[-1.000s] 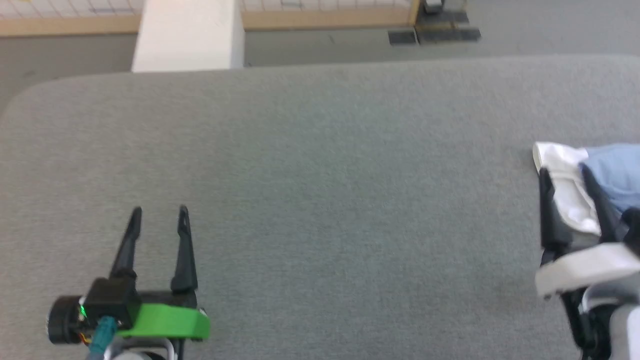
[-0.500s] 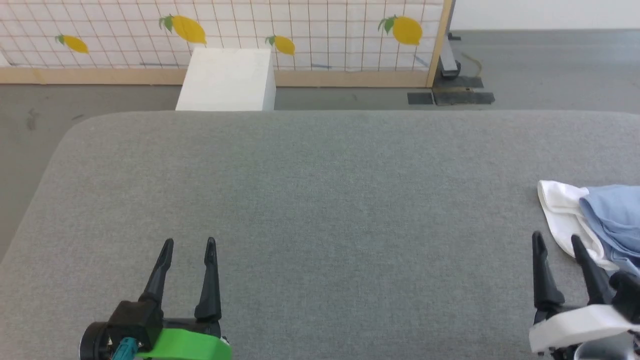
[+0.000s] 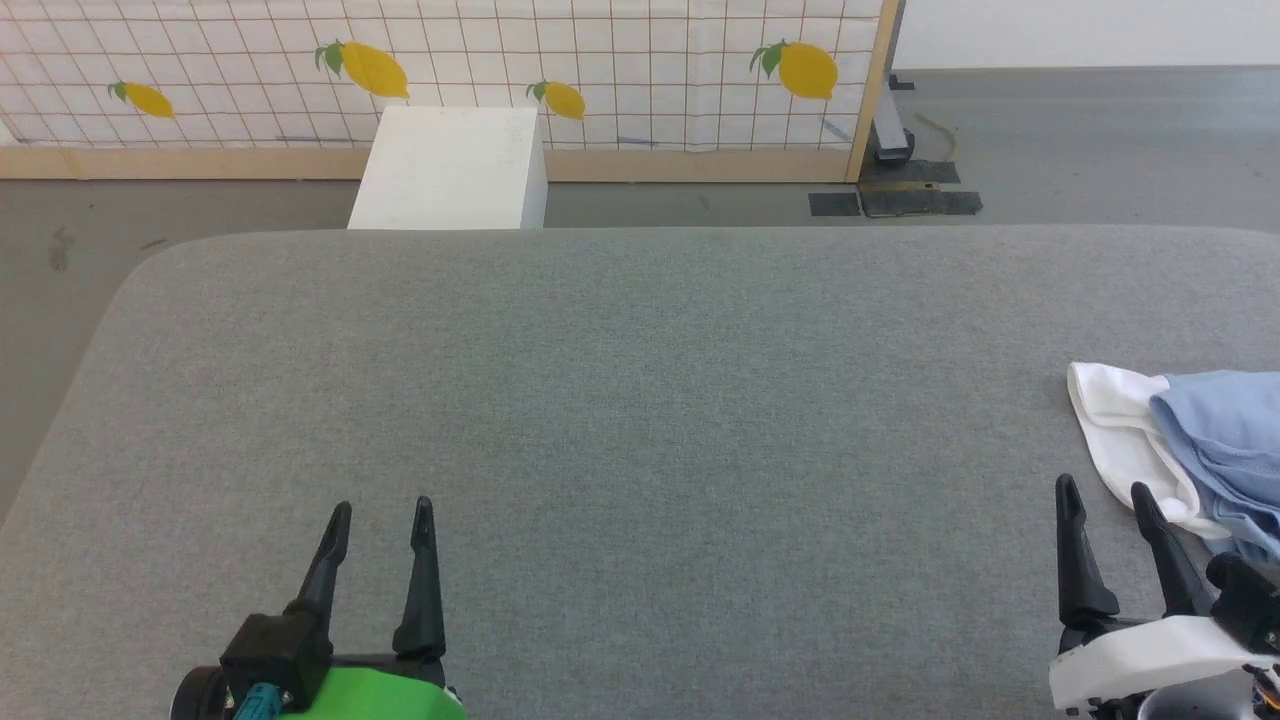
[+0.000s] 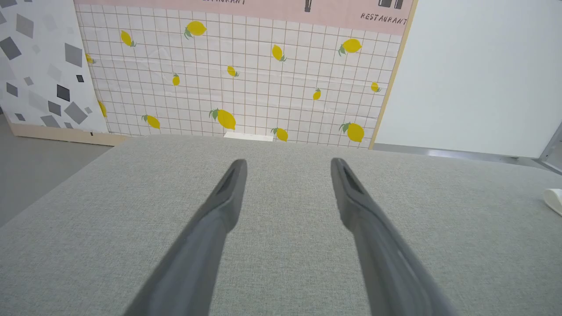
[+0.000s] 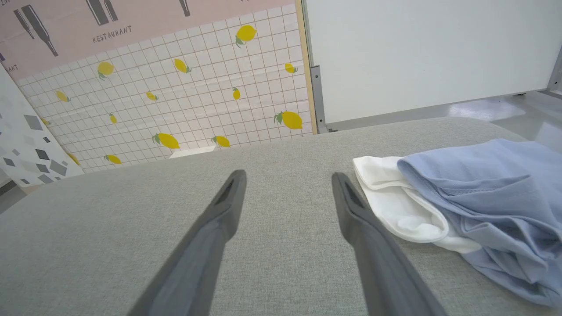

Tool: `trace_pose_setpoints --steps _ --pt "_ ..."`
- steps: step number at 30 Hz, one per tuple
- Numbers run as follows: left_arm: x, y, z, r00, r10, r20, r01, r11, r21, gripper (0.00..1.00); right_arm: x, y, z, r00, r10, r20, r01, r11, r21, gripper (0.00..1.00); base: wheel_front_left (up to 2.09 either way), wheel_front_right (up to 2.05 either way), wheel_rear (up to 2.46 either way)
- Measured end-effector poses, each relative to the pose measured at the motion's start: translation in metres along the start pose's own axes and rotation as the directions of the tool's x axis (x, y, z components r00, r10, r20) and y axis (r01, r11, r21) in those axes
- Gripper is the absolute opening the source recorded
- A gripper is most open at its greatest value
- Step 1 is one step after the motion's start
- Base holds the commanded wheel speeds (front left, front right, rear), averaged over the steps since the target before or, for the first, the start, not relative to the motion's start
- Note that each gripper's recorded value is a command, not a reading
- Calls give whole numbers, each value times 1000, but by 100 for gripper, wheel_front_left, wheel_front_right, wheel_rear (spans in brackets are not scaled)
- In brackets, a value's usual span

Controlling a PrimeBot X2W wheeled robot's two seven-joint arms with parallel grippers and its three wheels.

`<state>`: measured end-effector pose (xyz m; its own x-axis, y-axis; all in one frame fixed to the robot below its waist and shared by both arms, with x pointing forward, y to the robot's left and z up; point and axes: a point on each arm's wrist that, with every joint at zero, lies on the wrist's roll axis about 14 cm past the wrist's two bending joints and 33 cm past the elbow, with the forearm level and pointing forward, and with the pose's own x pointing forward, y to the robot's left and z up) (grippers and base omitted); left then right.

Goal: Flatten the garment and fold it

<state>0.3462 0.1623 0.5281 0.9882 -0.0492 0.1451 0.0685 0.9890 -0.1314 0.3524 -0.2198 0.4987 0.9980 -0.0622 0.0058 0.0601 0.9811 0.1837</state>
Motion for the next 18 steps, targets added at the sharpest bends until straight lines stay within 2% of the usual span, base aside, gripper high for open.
trace_pose_setpoints --steps 2,3,18 --pt "0 1 -3 1000 4 -8 -4 1000 -2 100 1 0 0 1000 0 1 0 1000 0 100 0 0 0" --pt "0 1 -3 1000 6 -10 -6 1000 -2 0 1 0 0 1000 0 0 0 1000 0 0 0 0 0" --pt "0 2 -5 1000 8 -25 -7 1000 5 0 1 3 -1 1000 9 -9 -9 1000 -9 0 0 0 0"
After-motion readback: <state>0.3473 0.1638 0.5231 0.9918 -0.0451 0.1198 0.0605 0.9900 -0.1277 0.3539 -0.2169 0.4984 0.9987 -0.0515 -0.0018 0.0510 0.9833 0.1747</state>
